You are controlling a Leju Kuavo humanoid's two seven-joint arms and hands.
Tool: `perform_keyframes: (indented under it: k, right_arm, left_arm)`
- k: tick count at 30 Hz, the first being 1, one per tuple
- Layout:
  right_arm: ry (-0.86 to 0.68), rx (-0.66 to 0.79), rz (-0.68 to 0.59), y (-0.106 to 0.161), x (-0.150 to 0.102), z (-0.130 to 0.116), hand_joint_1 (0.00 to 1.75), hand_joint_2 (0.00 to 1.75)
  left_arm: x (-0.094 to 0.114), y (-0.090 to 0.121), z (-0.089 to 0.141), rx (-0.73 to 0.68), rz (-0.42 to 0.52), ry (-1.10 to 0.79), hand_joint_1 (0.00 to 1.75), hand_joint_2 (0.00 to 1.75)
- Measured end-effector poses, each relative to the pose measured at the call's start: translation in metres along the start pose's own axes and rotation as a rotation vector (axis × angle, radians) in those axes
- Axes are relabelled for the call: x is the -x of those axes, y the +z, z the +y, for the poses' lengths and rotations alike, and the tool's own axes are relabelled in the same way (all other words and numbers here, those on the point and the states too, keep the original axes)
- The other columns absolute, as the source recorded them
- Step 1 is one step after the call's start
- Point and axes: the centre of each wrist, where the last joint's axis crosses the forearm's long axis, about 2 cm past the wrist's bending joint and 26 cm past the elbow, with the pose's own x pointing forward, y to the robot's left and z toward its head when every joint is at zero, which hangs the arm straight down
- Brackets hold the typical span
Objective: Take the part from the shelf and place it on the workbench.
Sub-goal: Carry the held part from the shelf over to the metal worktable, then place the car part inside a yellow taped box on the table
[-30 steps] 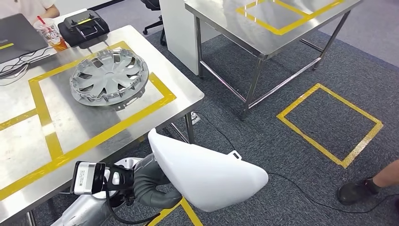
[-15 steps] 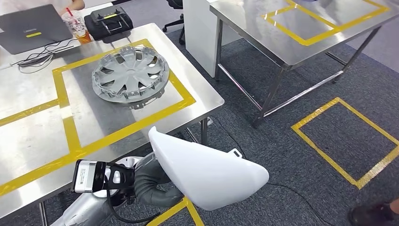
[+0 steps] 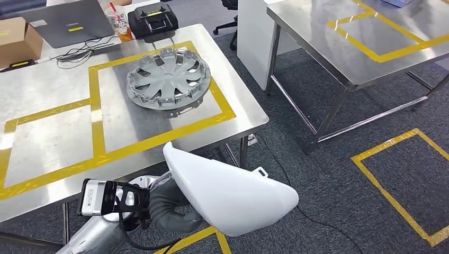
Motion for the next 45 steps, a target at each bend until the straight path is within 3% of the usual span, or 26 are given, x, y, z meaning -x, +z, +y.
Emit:
perform_keyframes:
  k: [26,45]
  right_arm:
    - [0.015,0.012,0.021,0.008,0.005,-0.008,0.0,0.0]
    - [-0.011,0.032,0.008,0.011,0.005,-0.008,0.0,0.0]
  left_arm:
    - [-0.002,0.003,-0.002,-0.027,-0.027,0.007,1.73,1.75]
    - [-0.004,0.004,-0.001,-0.091,0.072,-0.108,1.73,1.75]
